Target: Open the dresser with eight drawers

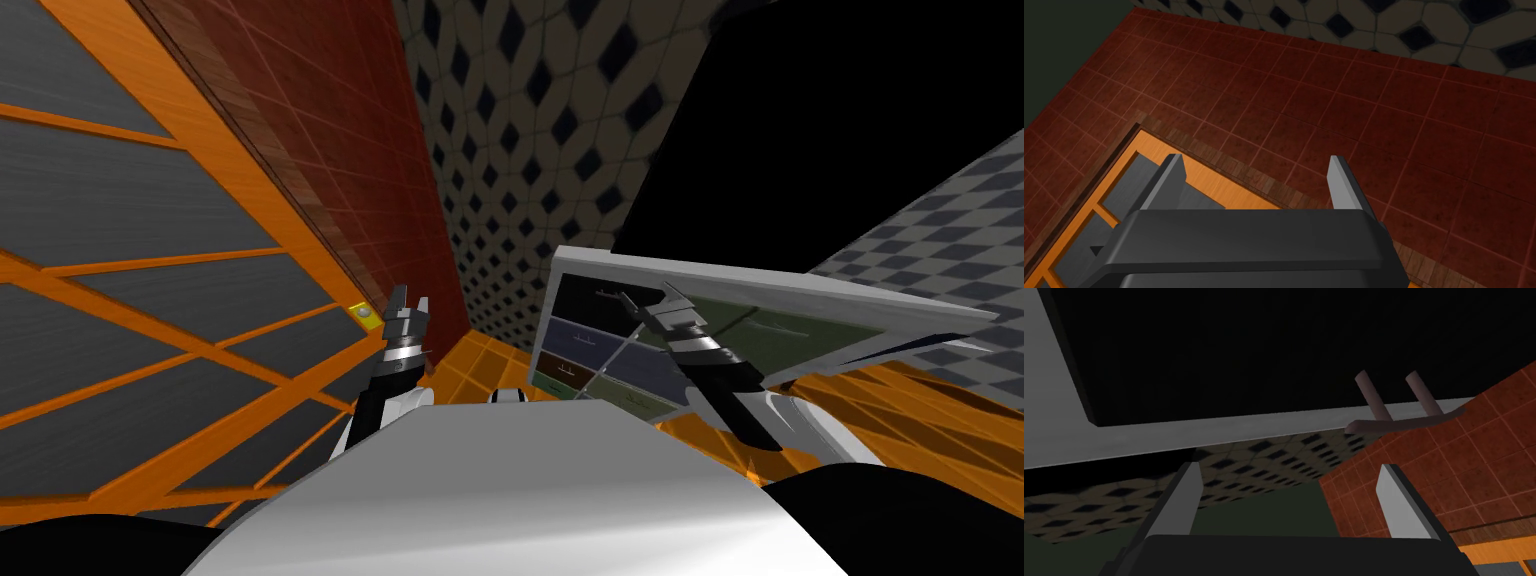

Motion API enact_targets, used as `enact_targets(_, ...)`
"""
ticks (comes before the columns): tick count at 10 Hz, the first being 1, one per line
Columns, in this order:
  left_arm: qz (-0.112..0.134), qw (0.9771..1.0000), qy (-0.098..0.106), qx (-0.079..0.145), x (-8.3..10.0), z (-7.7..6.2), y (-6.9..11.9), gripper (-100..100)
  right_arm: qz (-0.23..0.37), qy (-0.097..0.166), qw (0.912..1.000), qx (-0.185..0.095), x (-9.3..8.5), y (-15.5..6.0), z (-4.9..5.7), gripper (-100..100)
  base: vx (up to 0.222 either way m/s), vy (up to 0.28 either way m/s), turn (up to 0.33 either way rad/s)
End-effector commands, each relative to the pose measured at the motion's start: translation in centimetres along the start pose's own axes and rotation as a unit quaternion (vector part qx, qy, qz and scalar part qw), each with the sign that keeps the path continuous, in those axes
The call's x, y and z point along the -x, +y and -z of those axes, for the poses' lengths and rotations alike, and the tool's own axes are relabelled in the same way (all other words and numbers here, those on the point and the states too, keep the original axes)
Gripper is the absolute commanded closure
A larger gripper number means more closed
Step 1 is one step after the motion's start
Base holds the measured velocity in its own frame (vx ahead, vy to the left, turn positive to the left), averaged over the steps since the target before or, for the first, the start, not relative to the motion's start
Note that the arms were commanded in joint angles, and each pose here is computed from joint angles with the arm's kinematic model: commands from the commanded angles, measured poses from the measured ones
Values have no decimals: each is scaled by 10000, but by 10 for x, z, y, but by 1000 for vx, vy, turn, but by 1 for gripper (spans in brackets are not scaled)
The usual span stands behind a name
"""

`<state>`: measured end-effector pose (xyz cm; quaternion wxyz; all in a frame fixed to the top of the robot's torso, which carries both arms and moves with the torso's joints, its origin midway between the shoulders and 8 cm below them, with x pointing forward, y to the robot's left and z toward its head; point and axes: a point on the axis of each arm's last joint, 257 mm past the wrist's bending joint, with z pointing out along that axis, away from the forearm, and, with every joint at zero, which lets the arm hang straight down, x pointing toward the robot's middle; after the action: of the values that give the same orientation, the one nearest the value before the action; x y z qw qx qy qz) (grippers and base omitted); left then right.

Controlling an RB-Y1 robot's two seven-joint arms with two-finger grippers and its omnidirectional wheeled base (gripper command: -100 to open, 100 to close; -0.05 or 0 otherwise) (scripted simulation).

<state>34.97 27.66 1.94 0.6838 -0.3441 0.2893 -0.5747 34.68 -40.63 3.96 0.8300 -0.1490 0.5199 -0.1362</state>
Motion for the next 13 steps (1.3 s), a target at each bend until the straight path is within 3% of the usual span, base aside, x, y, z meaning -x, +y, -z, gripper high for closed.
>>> enact_targets(1,0,10000,0,0,0,0,0,0,1016,514,9935,-78,-28,-27,12,-100,53,221,-128)
enact_targets(5,0,10000,0,0,0,0,0,0,2365,1150,9647,-113,-56,-68,28,-100,46,182,-113)
enact_targets(9,0,10000,0,-1,0,0,0,0,3369,1579,9282,-92,-69,-101,41,-100,26,143,-85)
enact_targets(10,0,10000,0,0,0,0,0,0,3711,1719,9125,-77,-73,-113,45,-100,29,145,-106)
enact_targets(11,0,10000,0,0,0,0,0,0,3838,1770,9063,-72,-74,-118,47,-100,28,120,-93)
enact_targets(12,0,10000,0,-1,0,0,0,0,3724,1722,9119,-65,-72,-113,46,-100,11,48,-18)
enact_targets(13,-1,10000,1,-1,0,0,0,0,3766,1721,9102,-60,-64,-121,44,-100,82,28,-22)
